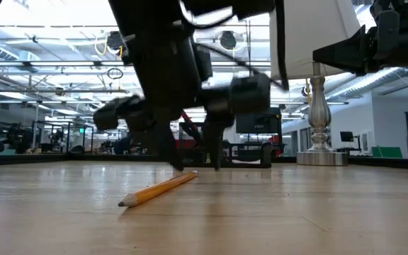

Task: Pick and place office supplies into organizer
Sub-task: Put the yellow pencil into the desk organizer

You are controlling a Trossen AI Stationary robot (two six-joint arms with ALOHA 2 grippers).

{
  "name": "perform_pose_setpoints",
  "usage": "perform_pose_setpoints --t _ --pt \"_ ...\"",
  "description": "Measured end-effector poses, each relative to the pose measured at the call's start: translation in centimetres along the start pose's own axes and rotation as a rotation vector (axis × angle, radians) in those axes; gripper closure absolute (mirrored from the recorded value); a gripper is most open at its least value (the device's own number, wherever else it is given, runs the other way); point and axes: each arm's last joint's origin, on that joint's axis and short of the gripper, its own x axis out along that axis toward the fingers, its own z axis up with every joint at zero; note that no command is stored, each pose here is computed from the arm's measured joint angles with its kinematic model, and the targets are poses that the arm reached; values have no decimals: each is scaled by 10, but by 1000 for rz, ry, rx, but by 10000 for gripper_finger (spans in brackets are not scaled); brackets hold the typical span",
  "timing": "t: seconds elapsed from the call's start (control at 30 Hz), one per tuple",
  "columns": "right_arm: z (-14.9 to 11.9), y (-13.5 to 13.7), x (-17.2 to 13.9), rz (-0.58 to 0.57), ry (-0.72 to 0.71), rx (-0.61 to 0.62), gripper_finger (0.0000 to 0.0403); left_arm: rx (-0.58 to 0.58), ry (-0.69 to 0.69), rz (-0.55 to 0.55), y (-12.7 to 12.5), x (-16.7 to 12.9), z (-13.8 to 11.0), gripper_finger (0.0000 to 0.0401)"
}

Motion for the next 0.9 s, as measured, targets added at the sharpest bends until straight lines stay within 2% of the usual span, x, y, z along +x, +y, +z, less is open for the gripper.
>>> perform_pose_setpoints --t 0.13,0.4,0.9 --pt "0 0 0 -1 -2 2 303 4 19 25 0 13 -4 183" --pt "0 0 0 0 -1 1 303 -7 9 29 0 15 -5 192" --pt "0 0 0 0 -1 1 303 -8 31 31 0 15 -8 356"
